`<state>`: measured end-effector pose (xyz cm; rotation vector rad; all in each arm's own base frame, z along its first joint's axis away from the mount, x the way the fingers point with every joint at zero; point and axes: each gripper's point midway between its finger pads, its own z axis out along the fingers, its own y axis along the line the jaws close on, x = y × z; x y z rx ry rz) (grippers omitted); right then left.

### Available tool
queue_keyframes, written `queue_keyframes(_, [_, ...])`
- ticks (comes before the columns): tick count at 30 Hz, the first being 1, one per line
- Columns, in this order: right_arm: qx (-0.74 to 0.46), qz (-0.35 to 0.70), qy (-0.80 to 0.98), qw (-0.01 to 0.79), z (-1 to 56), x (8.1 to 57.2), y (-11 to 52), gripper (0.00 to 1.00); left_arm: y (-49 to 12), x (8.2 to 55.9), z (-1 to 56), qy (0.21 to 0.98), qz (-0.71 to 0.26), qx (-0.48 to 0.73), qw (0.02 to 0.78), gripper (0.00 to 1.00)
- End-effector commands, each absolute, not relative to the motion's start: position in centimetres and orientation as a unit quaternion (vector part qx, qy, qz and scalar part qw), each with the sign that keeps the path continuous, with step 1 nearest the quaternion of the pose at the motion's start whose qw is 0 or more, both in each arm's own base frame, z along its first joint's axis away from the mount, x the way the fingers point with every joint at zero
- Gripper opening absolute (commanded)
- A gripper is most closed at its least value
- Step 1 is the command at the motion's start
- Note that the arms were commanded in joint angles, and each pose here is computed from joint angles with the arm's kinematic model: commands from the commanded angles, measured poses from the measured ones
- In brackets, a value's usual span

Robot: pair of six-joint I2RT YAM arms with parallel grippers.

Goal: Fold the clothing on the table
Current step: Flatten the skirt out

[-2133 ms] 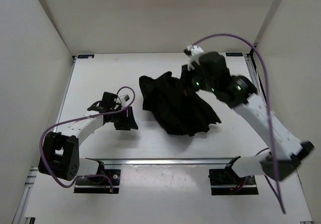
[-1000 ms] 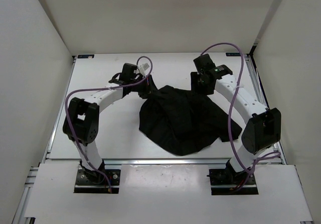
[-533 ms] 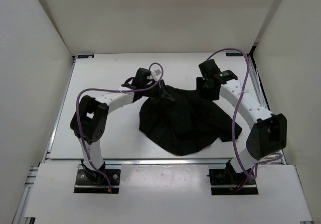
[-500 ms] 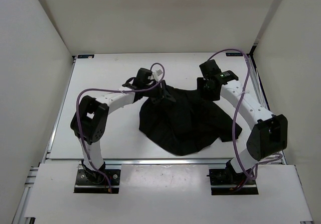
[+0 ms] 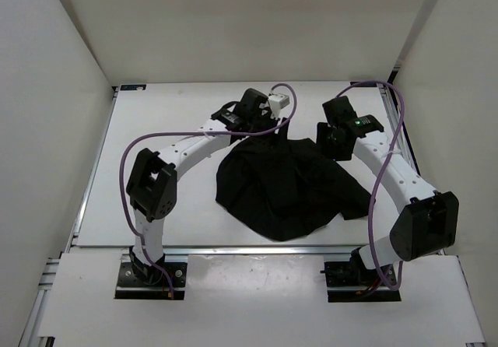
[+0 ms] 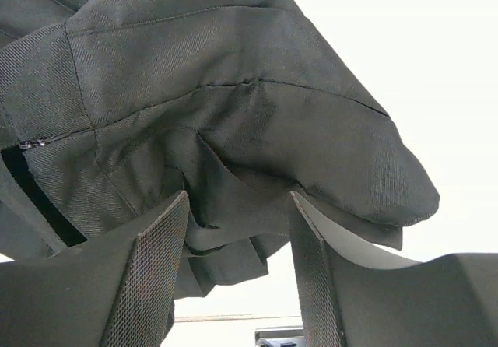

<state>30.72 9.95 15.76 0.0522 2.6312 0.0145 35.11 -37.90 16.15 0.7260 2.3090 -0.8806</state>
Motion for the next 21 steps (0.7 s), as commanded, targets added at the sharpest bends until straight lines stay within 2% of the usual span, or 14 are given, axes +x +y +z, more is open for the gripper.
queue_keyframes(1, [0.022, 0.005, 0.966, 0.259, 16.5, 30.2, 9.9, 0.59, -38.8, 35.0, 17.3, 0.859, -0.273, 0.307, 0.305, 0.74])
queue_keyframes(4, [0.022, 0.005, 0.966, 0.258, 16.5, 30.0, 9.9, 0.59, -39.2, 34.8, 16.8, 0.860, -0.254, 0.313, 0.313, 0.74])
queue_keyframes(10, [0.033, 0.000, 0.968, 0.249, 16.3, 29.2, 9.2, 0.59, -37.6, 34.2, 12.3, 0.868, -0.228, 0.333, 0.289, 0.72])
queue_keyframes(11, [0.038, 0.000, 0.968, 0.248, 16.3, 29.0, 9.0, 0.60, -37.8, 34.1, 12.5, 0.861, -0.225, 0.348, 0.295, 0.66])
queue_keyframes(13, [0.041, 0.004, 0.967, 0.250, 16.2, 28.8, 8.8, 0.59, -37.0, 34.2, 11.6, 0.865, -0.221, 0.344, 0.291, 0.49])
queue_keyframes(14, [0.045, 0.008, 0.966, 0.253, 16.4, 28.9, 8.7, 0.59, -37.1, 34.2, 11.0, 0.865, -0.221, 0.346, 0.288, 0.24])
queue_keyframes(15, [0.048, 0.008, 0.966, 0.253, 16.3, 28.9, 8.6, 0.59, -36.8, 34.6, 10.8, 0.866, -0.221, 0.342, 0.288, 0.06])
queue_keyframes(16, [0.044, 0.010, 0.966, 0.253, 16.3, 28.8, 8.8, 0.59, -36.7, 34.7, 10.7, 0.867, -0.225, 0.341, 0.285, 0.00])
queue_keyframes(19, [0.048, 0.007, 0.966, 0.253, 16.4, 28.5, 8.6, 0.59, -36.9, 35.3, 14.0, 0.859, -0.263, 0.325, 0.296, 0.00])
queue_keyframes(21, [0.047, 0.013, 0.968, 0.246, 16.0, 28.4, 8.7, 0.59, -34.8, 37.4, 16.9, 0.859, -0.245, 0.305, 0.329, 0.00])
